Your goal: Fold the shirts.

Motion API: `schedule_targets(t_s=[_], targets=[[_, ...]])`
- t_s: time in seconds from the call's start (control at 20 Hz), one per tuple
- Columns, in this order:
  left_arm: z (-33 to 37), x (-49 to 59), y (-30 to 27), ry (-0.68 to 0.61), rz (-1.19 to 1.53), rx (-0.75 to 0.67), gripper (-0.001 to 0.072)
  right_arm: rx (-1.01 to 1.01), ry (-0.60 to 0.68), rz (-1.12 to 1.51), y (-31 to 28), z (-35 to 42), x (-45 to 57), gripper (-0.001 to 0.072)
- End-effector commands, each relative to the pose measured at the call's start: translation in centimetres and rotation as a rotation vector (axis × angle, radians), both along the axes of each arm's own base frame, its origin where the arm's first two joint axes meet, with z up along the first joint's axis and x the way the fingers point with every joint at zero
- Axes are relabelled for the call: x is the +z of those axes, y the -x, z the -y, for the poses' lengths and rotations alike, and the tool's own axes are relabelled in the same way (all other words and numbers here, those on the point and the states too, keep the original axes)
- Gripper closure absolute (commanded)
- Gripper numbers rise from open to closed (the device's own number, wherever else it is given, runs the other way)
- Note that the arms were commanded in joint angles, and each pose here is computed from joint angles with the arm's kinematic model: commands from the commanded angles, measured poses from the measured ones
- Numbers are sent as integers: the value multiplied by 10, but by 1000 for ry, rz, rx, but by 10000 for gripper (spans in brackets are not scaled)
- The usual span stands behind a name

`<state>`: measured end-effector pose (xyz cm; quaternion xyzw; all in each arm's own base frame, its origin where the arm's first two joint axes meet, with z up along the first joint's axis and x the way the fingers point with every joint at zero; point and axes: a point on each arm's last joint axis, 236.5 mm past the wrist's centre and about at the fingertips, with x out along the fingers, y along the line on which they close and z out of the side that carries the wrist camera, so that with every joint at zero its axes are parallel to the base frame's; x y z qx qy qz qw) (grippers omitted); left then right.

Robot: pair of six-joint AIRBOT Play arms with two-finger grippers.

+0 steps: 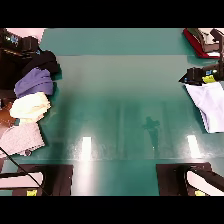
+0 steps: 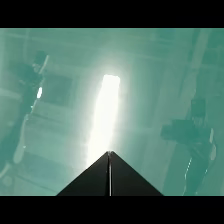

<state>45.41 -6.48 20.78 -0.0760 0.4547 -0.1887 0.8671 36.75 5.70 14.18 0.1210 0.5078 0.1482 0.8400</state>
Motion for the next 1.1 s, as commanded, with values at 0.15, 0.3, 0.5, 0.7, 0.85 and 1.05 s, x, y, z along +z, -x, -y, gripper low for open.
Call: schedule_targets(t_s=[0.15,0.3,0.5,0.7,0.85,1.05], targets=[[0,1,0,-1,2,0,674,4,-1,10,-2,-2,2,699],[0,1,0,-1,2,0,674,3,-1,12,-2,-2,2,698],[0,1,0,-1,2,0,674,3,-1,12,-2,-2,2,698],[0,3,-4,6,19,5,674,4,-2,10,-2,-3,3,698],[-10,14,-28,-20,126,50,595,5,-2,9,-1,-3,2,698],[-79,-13,-80,-248,205,224,190,7,-3,5,0,-3,2,699]])
